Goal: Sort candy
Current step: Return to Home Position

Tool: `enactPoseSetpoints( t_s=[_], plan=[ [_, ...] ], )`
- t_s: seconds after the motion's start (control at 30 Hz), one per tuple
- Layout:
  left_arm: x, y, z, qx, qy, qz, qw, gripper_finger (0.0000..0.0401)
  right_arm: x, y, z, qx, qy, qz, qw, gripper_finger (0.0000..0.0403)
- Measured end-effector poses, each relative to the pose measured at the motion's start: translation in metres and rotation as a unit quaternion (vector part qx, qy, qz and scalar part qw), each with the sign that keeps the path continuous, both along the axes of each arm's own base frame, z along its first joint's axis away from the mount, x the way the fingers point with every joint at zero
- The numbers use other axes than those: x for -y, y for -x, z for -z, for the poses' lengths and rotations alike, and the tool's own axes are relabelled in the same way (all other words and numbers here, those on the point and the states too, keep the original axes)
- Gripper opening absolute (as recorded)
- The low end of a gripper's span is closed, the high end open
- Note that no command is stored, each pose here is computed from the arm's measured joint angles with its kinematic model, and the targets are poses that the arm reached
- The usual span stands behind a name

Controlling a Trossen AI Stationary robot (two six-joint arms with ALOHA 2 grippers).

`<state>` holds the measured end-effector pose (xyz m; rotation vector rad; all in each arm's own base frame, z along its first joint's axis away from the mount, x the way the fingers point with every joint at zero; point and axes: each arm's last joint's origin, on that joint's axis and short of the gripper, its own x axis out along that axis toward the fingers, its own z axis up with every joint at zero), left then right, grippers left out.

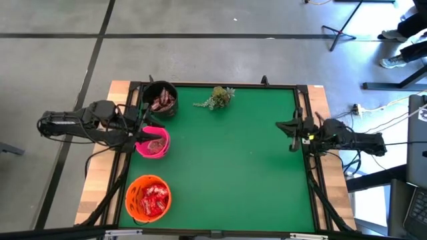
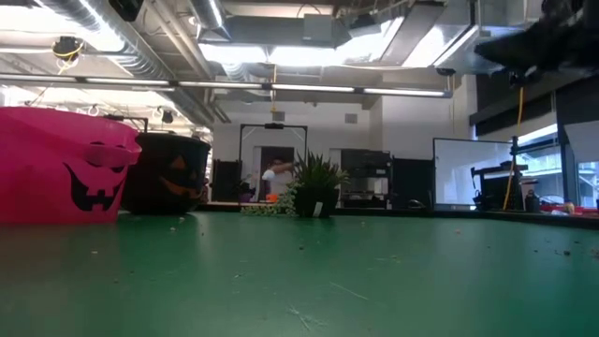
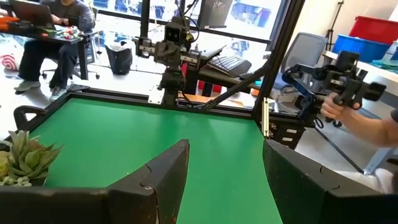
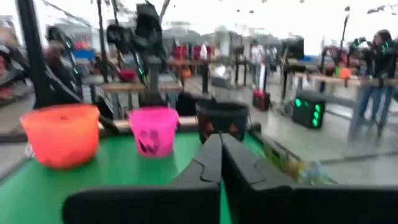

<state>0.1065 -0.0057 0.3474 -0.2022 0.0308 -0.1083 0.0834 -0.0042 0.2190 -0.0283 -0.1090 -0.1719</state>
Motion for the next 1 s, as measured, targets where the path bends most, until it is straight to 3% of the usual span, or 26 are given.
enactPoseSetpoints(
  t_s=[0.17,0.4,0.7,1.0],
  plan=[
    [0.0,0.0,0.0,0.0,0.0,0.0,1.0,0.0197,0.0,-0.009,0.008,-0.053,0.023,-0.005,0.998,0.0008],
    [0.0,0.0,0.0,0.0,0.0,0.0,1.0,0.0197,0.0,-0.013,0.02,-0.115,0.003,0.001,0.993,0.0007],
    [0.0,0.0,0.0,0.0,0.0,0.0,1.0,0.0197,-0.001,-0.012,0.031,-0.148,-0.162,-0.012,0.976,0.0009],
    [0.0,0.0,0.0,0.0,0.0,0.0,1.0,0.0197,-0.001,-0.012,0.032,-0.149,-0.17,-0.011,0.974,0.001]
  ],
)
